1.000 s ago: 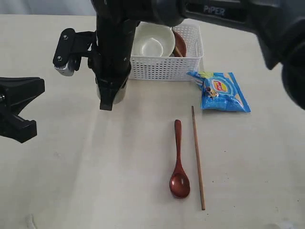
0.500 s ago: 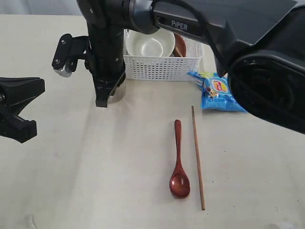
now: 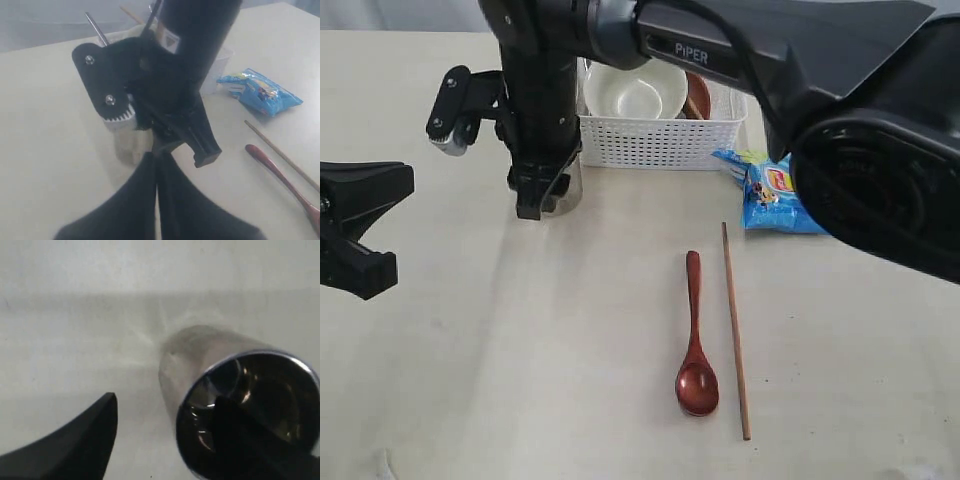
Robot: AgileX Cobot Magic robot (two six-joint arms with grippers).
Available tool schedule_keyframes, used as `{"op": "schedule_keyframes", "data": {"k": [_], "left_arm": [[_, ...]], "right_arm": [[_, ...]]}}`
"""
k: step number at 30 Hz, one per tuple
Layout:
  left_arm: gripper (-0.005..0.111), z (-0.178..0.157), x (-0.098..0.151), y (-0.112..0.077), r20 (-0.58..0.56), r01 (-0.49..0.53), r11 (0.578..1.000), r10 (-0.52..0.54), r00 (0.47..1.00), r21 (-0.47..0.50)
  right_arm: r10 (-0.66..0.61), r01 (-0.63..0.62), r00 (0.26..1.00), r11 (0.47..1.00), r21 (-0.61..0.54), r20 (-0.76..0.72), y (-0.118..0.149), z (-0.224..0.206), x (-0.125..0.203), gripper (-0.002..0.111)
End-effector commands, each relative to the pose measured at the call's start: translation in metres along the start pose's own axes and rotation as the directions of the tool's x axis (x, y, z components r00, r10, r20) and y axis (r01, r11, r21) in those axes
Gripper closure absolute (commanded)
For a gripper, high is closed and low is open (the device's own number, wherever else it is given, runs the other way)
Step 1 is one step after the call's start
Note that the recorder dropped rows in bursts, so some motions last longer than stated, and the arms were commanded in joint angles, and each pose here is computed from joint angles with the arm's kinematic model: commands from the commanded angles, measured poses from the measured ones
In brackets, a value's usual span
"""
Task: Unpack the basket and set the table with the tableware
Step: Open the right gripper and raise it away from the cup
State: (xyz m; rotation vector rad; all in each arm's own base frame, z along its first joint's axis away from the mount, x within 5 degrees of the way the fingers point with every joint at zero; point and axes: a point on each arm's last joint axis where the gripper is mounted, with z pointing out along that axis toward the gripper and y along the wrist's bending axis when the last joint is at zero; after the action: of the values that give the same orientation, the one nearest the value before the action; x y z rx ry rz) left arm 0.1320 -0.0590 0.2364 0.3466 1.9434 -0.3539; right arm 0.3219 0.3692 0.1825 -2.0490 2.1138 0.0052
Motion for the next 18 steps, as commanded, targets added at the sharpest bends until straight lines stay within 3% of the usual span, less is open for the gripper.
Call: {"op": "schedule_keyframes", "data": {"k": [1, 9, 18], "left_arm": [[0.107, 0.000, 0.002, -0.001, -0.002, 0.008, 1.000, -0.008, 1.000, 0.003], [0.107, 0.000, 0.002, -0.001, -0.002, 0.008, 1.000, -0.008, 1.000, 0.003], [0.107, 0.000, 0.002, -0.001, -0.002, 0.008, 1.000, -0.008, 1.000, 0.003]], "right_arm": [[0.025, -0.027, 0.999, 0.999, 0.040, 0.044, -0.006, -0.040, -0.002, 0.054], [0.080, -0.104, 0.983, 0.984, 0.144, 0.166, -0.013, -0.117, 0.010, 0.054], [0.336, -0.398, 0.893, 0.901, 0.174, 0.300, -0.057, -0.186, 0.083, 0.054]]}}
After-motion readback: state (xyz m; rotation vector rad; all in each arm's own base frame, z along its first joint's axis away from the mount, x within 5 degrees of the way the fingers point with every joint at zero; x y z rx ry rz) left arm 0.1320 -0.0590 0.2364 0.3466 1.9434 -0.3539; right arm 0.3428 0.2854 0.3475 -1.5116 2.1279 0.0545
